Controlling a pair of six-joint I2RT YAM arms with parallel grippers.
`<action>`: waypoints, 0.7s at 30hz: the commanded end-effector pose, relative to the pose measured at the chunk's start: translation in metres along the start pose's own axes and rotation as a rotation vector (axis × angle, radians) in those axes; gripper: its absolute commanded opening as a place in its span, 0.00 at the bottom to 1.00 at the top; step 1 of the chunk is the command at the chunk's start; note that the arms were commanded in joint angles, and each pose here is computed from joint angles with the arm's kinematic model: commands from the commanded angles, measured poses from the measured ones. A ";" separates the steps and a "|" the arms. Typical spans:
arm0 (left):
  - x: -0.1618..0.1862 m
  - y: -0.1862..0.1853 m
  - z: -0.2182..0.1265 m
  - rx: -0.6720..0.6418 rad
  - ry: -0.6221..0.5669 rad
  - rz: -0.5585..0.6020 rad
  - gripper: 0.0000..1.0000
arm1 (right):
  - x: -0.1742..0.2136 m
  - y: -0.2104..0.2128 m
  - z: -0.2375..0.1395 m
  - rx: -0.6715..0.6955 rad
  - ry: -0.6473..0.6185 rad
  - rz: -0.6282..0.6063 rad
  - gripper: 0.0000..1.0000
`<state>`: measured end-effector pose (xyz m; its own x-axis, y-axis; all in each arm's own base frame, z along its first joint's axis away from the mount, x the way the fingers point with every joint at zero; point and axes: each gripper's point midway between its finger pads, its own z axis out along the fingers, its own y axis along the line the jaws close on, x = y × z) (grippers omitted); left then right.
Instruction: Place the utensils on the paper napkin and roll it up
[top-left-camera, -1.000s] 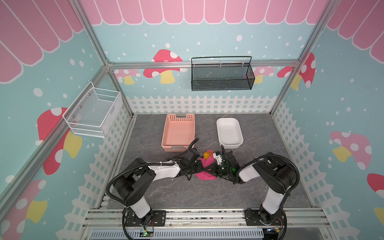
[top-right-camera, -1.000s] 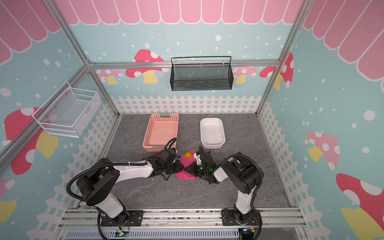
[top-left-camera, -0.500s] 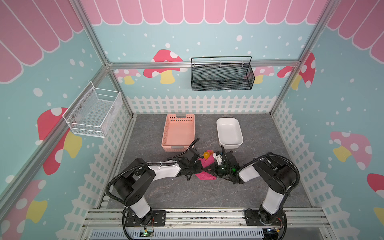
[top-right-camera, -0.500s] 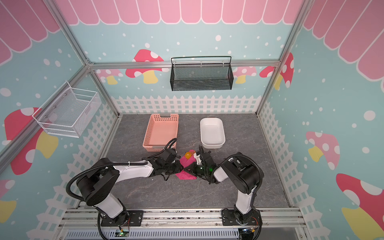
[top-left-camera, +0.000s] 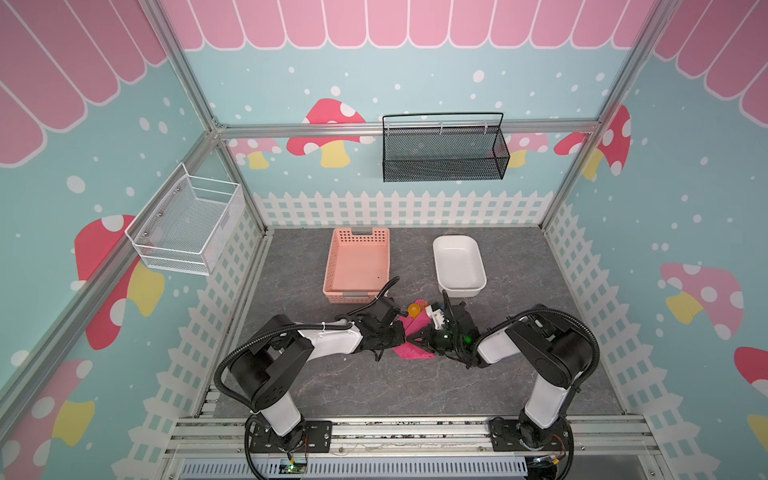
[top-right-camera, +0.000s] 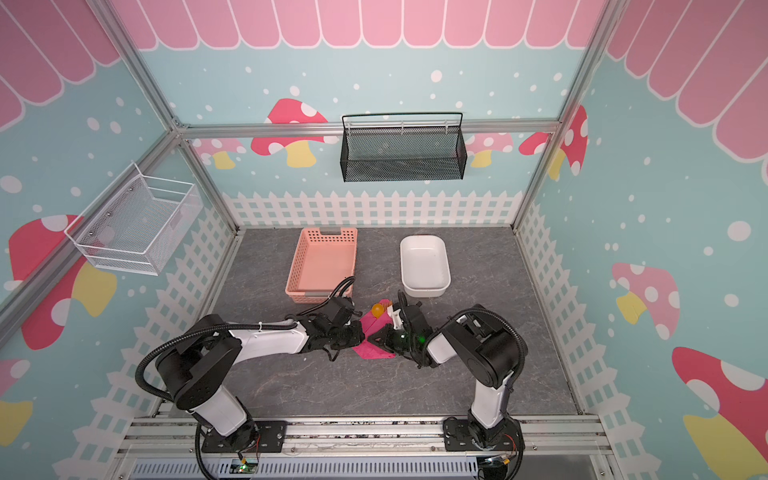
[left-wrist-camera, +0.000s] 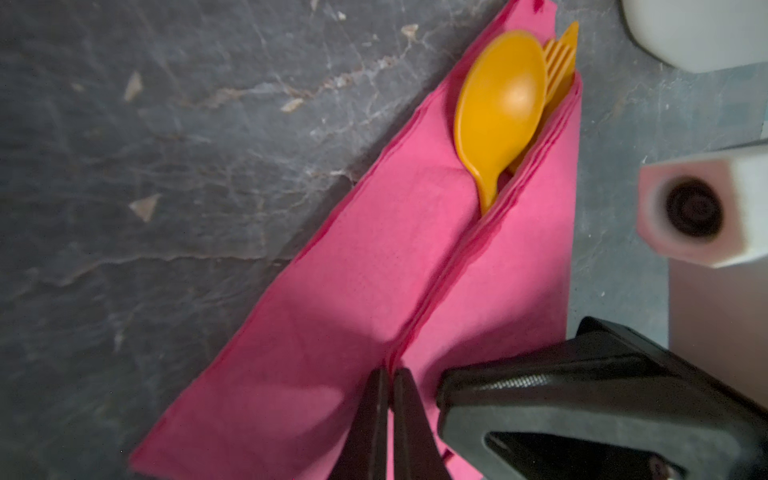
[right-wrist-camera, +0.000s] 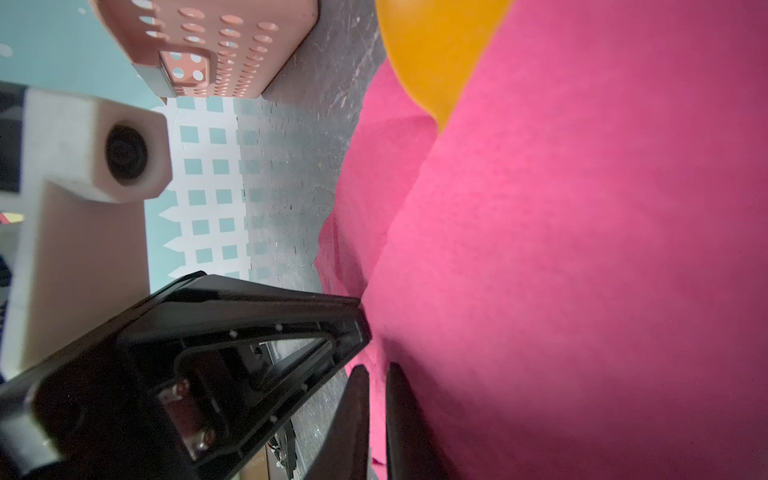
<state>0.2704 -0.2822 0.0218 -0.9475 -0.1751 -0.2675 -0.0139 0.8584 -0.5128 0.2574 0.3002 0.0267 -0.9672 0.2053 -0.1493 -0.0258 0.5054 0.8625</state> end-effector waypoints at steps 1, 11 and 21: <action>-0.004 0.004 0.001 -0.028 -0.010 0.005 0.04 | -0.002 0.007 -0.005 -0.002 -0.016 -0.007 0.15; -0.016 -0.002 -0.012 -0.022 -0.057 0.047 0.00 | -0.018 0.013 -0.045 0.081 -0.110 -0.087 0.19; -0.024 -0.007 -0.015 -0.024 -0.071 0.085 0.00 | 0.001 -0.002 -0.070 0.108 -0.079 -0.069 0.17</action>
<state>0.2805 -0.2789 0.0345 -0.9330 -0.1341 -0.3339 0.0468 0.8749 -0.4820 0.2532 0.2493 0.0734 -0.9242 0.2510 -0.2877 -0.0943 0.5801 0.8091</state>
